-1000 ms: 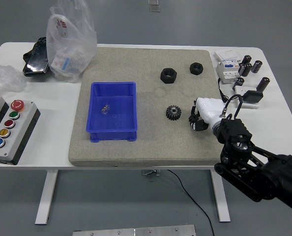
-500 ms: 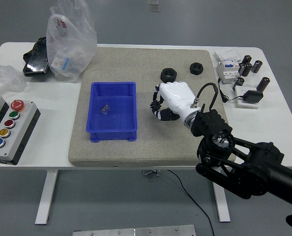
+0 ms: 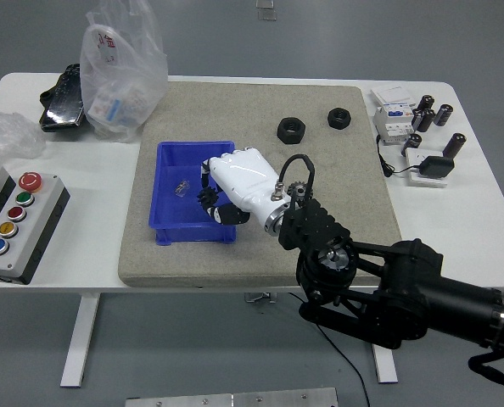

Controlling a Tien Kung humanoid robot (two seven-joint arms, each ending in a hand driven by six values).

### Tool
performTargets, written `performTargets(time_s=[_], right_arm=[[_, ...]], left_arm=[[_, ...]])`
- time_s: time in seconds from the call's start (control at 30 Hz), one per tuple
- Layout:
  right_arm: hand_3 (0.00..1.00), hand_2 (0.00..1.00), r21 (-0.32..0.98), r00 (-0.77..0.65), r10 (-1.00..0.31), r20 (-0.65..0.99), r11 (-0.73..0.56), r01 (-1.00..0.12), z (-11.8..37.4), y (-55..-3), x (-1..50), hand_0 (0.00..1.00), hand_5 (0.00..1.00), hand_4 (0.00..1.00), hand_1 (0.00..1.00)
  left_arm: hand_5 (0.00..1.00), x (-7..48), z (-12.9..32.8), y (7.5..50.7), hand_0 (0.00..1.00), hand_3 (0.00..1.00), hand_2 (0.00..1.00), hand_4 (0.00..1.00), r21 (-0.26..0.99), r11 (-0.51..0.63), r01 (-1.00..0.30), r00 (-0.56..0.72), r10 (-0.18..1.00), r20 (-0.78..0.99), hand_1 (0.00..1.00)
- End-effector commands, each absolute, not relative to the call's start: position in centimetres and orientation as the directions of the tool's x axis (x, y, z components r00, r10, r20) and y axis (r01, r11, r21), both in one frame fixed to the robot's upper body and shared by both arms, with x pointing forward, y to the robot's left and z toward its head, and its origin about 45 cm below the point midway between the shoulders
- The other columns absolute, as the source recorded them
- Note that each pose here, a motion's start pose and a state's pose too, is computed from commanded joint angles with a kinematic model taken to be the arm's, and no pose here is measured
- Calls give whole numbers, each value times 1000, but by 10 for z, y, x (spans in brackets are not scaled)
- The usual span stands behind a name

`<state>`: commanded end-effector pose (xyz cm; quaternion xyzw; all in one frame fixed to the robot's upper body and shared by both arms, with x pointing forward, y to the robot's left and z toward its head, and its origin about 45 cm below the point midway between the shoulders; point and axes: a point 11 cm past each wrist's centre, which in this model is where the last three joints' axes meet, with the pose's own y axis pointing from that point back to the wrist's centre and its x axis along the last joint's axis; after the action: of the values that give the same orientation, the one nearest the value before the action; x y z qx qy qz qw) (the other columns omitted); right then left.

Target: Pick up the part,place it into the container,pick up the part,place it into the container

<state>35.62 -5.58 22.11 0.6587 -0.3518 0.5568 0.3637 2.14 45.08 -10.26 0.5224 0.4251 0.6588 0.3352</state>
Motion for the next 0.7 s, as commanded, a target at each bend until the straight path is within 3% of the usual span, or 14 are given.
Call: performTargets(time_s=[0.17,0.2,0.33,0.37,0.4,0.57,0.6,0.7], right_arm=[[682,684,78,122,-62,991,-480,-874,223,-57,357,241,318,600,535],[701,722,79,124,-62,990,-479,-874,223,-57,357,242,339,663,545],[701,722,72,121,-78,990,-461,-884,224,-63,360,242,339,663,545],[701,722,64,115,-87,990,-448,-892,226,-67,363,242,339,663,545],[706,728,57,108,-96,990,-430,-901,228,-73,367,239,375,730,537],[706,728,65,98,-96,991,-301,-951,228,-113,398,239,375,730,537],[792,781,83,110,-87,990,-273,-958,225,-122,404,244,499,902,541],[792,781,144,160,-58,985,-210,-967,212,-143,415,244,499,902,541]], left_arm=[[366,23,-103,450,663,647,572,755,911,-412,-2,-231,887,401,576],[366,23,-103,449,663,649,572,755,911,-412,-2,-231,887,400,577],[366,23,-103,450,663,649,572,755,911,-412,-2,-231,887,401,577],[366,22,-103,450,663,649,572,755,911,-412,-2,-231,887,401,577],[366,22,-103,450,663,648,572,755,911,-412,-2,-231,887,401,577],[366,21,-103,449,663,648,572,755,912,-411,3,-230,887,401,577],[366,20,-103,449,663,648,572,755,912,-411,3,-230,887,401,576],[366,21,-103,449,663,648,572,755,911,-411,2,-230,887,401,576]])
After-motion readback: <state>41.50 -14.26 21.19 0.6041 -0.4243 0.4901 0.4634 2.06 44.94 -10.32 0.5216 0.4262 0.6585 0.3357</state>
